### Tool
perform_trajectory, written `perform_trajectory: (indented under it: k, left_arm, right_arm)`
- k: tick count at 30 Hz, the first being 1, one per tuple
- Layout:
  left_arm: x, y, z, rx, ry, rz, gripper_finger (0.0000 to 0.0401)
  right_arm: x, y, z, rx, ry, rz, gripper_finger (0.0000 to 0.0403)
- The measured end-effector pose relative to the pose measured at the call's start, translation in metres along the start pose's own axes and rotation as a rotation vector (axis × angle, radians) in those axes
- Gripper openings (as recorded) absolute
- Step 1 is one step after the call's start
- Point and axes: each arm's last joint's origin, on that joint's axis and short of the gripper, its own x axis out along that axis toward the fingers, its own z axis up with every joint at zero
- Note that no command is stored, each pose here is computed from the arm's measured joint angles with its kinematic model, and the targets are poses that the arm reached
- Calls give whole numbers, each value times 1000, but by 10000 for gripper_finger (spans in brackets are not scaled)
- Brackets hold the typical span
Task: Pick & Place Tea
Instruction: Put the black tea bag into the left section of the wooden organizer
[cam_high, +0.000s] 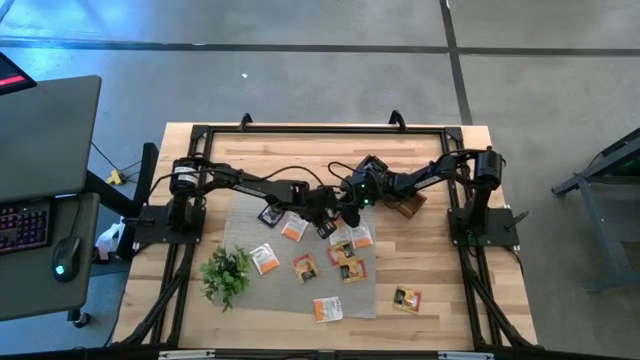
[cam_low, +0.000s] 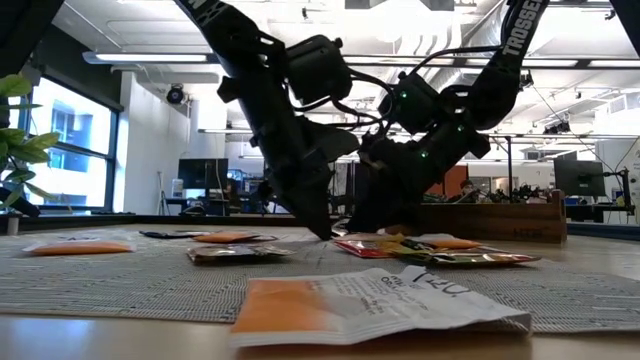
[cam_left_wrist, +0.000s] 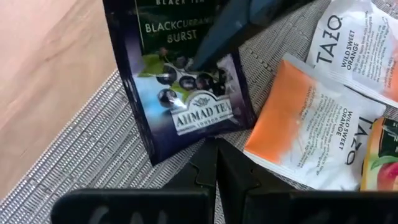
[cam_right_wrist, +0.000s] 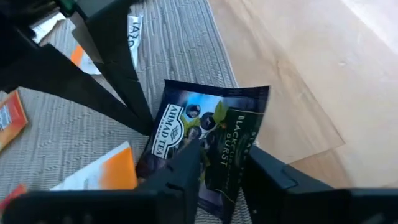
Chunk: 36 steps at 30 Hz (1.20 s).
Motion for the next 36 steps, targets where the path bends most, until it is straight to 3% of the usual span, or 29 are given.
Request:
perform_trajectory:
  k: [7,13,16,19,24,29,36]
  left_arm:
    - [0,1,-2,0,10,26,0]
    - [0,2,-2,-1,9,35,0]
    - [0,2,-2,-1,9,36,0]
    - [0,2,-1,-2,6,36,0]
    - [0,1,1,0,-29,39,0]
    - [0,1,1,13,-29,39,0]
    - [0,2,1,15,-37,51,0]
  right_arm:
    - [-12,7,10,-48,-31,41,12]
    - [-39,18,31,-103,-120,28,9]
    - [-63,21,38,-170,-127,-73,4]
    - [-94,19,44,-209,-130,-284,5]
    - [-138,8,43,-174,-94,-628,3]
    - [-144,-4,36,-94,-16,-653,2]
    - [-122,-16,28,-83,87,-608,2]
